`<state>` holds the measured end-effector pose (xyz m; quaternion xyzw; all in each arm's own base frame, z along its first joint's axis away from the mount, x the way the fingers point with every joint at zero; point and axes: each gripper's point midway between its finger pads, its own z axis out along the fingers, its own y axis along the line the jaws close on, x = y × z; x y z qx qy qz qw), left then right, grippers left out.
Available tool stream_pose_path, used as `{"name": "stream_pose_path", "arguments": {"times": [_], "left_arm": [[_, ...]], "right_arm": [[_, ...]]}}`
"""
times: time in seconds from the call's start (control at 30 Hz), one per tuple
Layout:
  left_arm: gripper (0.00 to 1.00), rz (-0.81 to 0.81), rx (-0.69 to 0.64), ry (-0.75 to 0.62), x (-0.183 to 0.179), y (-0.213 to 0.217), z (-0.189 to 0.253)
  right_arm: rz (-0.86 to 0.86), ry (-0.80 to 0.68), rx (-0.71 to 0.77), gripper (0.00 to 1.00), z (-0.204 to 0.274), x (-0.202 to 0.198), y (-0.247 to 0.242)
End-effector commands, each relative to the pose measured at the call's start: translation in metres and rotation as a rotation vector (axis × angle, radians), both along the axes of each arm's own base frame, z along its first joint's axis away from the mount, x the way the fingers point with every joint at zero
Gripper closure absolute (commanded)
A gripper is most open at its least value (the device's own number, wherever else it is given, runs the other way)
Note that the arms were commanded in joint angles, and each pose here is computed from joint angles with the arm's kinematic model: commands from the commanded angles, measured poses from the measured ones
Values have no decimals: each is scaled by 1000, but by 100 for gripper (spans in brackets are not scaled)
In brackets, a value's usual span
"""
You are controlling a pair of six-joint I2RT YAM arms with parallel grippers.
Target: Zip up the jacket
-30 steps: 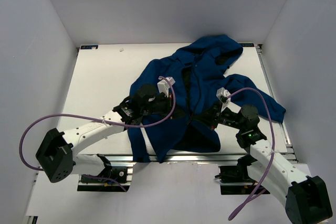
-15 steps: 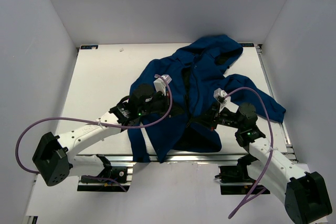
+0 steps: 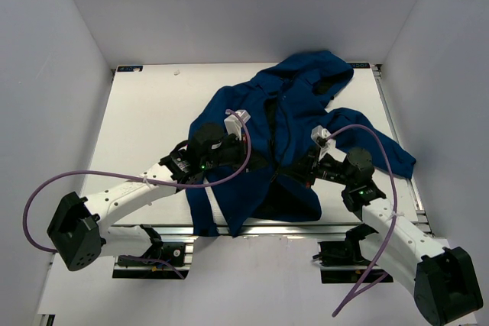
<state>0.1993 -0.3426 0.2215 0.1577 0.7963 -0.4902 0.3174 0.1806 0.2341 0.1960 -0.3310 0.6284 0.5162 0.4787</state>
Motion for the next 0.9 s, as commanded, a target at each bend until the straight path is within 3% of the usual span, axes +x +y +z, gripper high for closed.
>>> {"name": "stream_pose_path", "arguments": {"times": [0.0,0.87], "left_arm": [[100,-13,-50,-26,0,-2,14],[100,-44,-20,12,-5,-4,1]], "right_arm": [[1,-106,48,100,32,7,2],[7,-137,76,100,43,5,3]]}}
